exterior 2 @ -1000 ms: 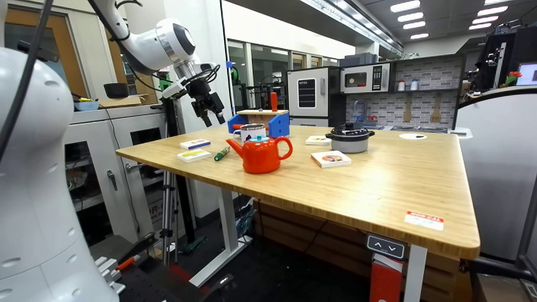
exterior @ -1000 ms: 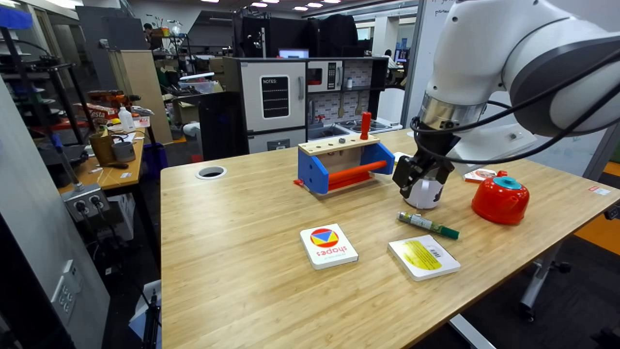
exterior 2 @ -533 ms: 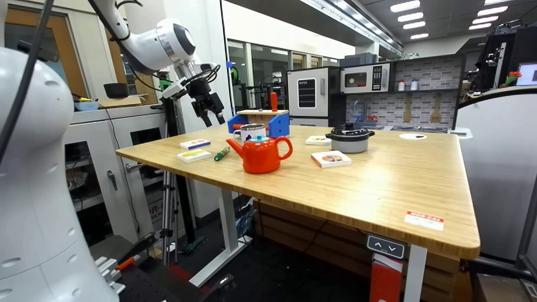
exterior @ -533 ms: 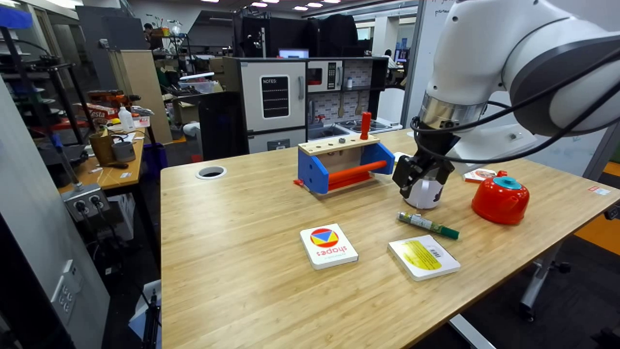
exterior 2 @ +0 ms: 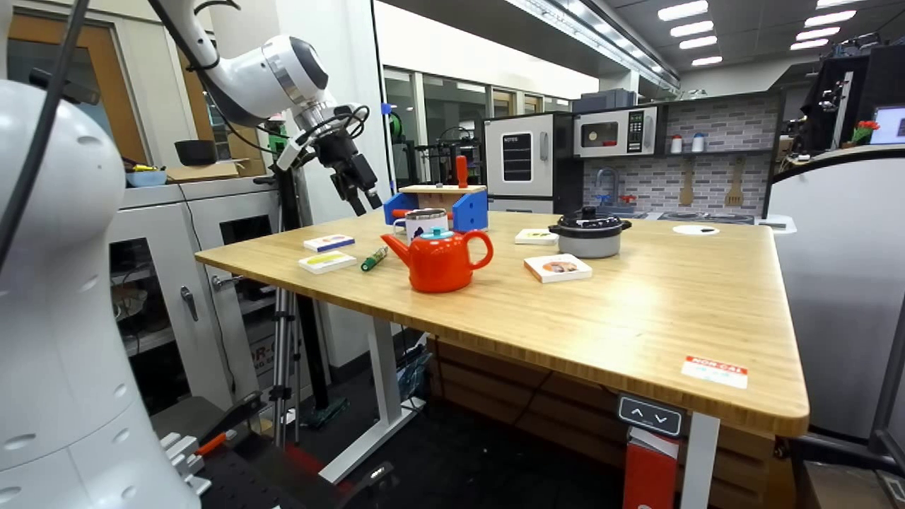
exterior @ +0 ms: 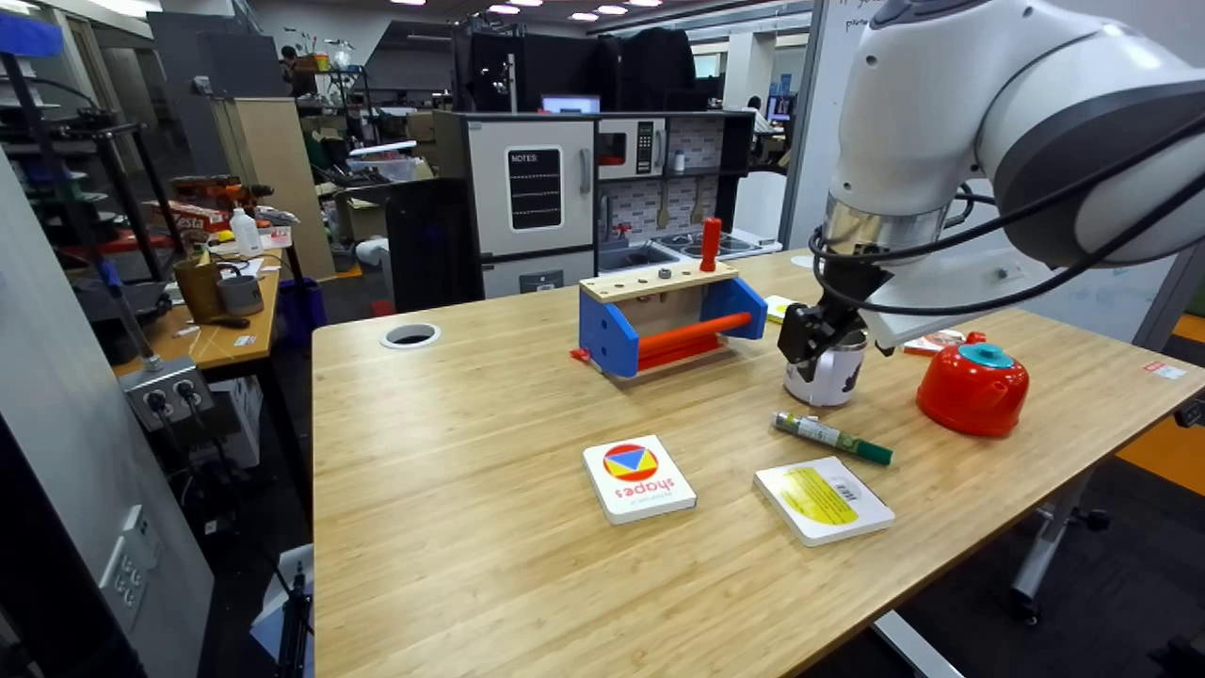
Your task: Put the mug on the book
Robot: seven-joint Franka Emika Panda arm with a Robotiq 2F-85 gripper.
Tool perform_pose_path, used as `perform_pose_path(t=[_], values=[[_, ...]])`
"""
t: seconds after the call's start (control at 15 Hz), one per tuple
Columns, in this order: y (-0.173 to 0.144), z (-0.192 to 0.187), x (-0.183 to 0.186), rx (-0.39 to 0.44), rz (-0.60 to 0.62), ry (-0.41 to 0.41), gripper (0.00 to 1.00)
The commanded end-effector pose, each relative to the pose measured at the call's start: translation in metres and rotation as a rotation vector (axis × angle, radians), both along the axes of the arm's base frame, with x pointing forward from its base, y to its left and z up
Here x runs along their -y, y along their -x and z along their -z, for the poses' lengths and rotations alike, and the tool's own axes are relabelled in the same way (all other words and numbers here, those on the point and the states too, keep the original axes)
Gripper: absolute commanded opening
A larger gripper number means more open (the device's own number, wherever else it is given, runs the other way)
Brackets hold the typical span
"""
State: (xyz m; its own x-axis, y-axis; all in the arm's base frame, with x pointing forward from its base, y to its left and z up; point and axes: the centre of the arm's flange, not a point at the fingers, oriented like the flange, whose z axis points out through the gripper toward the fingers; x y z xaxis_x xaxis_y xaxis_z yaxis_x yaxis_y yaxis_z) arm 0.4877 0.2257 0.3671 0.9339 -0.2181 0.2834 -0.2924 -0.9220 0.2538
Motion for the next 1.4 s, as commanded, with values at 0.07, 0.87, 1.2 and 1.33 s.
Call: perform_pose_path(t=[0.07, 0.87, 1.2, 1.33], values=[[-0.001, -0.003, -0.012, -0.007, 0.072, 0.062, 1.00], [0.004, 0.006, -0.016, -0.017, 0.056, 0.020, 1.00], [-0.011, 0.013, -0.015, -0.023, 0.053, 0.031, 1.00], [-0.021, 0.013, -0.013, -0.021, 0.056, 0.035, 1.00]])
